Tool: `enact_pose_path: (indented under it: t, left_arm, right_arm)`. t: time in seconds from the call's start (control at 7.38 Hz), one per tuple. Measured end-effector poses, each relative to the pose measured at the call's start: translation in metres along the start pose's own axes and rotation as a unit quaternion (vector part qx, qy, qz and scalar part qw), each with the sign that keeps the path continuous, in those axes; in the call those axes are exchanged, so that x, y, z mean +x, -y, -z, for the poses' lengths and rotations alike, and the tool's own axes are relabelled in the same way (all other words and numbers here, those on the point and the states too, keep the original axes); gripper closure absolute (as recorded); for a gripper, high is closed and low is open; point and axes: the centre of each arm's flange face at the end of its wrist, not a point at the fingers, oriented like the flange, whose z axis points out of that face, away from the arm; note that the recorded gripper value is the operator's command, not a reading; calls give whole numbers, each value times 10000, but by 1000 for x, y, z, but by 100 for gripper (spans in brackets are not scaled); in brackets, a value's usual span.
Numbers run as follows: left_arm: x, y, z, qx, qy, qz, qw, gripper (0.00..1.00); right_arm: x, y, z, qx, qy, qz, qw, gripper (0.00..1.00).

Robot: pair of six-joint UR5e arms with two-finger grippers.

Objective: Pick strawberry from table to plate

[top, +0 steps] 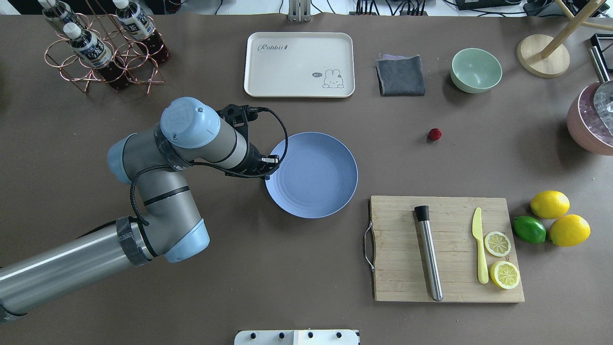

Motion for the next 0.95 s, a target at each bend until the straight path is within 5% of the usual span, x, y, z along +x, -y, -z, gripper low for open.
enact_pose_path:
  t: [0.27,0.41,0.54,0.95]
  left_arm:
    - [-12,19,1,108,87,79,9999,100]
    - [-16,24,1,140,112,107,9998,83]
    - [-18,27,1,158,98,107,9998,9]
    - [-22,29,-2,188,6,-266,9995,2]
  right_arm:
    - [1,0,-1,-7,1,-15,10000,0]
    - [1,-1,-1,-9,1,-18,10000,0]
    - [1,-1,-1,-12,1,-22,10000,0]
    - [1,0,-1,-10,-4,-34,10000,0]
